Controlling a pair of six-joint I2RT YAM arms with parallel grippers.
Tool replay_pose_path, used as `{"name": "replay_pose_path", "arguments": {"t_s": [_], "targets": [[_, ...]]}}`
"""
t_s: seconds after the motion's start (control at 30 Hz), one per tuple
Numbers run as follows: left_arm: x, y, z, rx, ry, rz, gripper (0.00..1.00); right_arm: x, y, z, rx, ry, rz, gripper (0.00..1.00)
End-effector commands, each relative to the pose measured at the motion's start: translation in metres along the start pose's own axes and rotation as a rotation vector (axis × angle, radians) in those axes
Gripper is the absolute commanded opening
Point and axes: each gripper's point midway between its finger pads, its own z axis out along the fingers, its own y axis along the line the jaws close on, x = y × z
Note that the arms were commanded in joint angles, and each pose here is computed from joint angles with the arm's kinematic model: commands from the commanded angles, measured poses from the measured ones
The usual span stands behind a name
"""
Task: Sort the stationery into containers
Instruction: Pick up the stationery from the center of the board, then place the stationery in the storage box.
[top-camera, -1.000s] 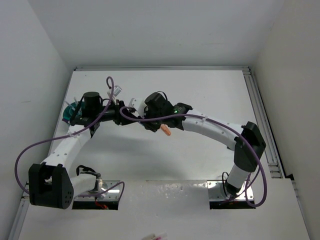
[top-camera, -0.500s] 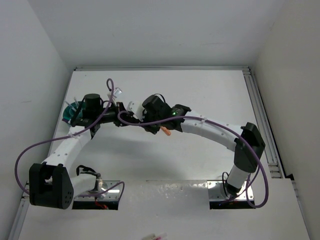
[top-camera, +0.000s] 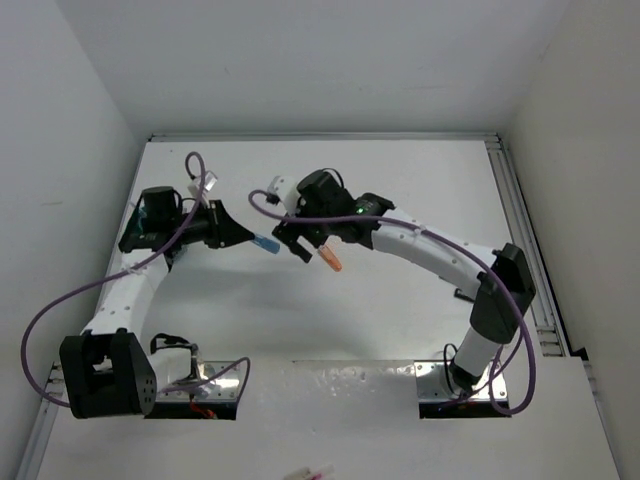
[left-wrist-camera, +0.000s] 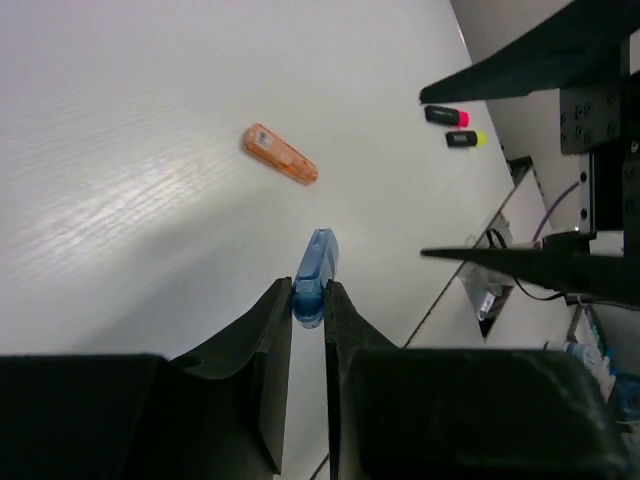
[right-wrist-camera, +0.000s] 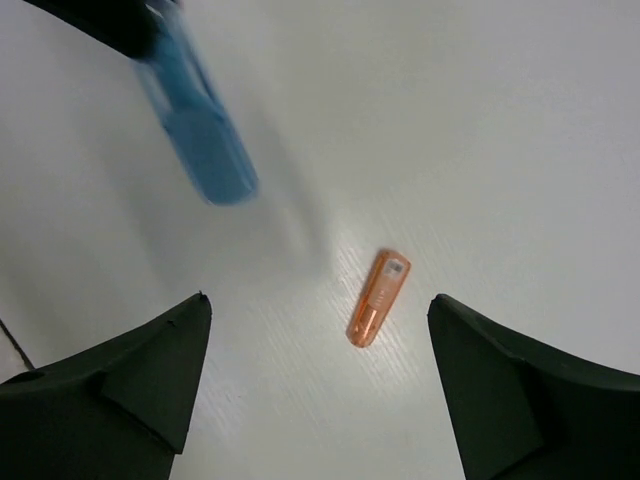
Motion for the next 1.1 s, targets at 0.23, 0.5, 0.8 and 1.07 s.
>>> {"name": "replay_pose_path", "arguments": {"t_s": [0.23,0.5,0.8,1.07], "targets": [[-0.144,0.012,-0.086,-0.337,-0.238,0.295,0.00,0.010,-0.105,-0.074,0.164,-0.135,0.377,0.89],[-0.195,0.076,-0.206,-0.776,-0.332,0.259,0.00,0.042,-0.119,-0.072,0.154,-0.082,0.439,0.89],[-0.156,0.150,-0.270,-0.956,-0.216,0.104,0.00,0.040,-0.116,-0.055,0.131,-0.064,0.438,0.89],[-0.119,0.185,-0.282,-1.025,-0.139,0.050,0.00,0.042,-0.108,-0.038,0.106,-0.048,0.426,0.89]]}}
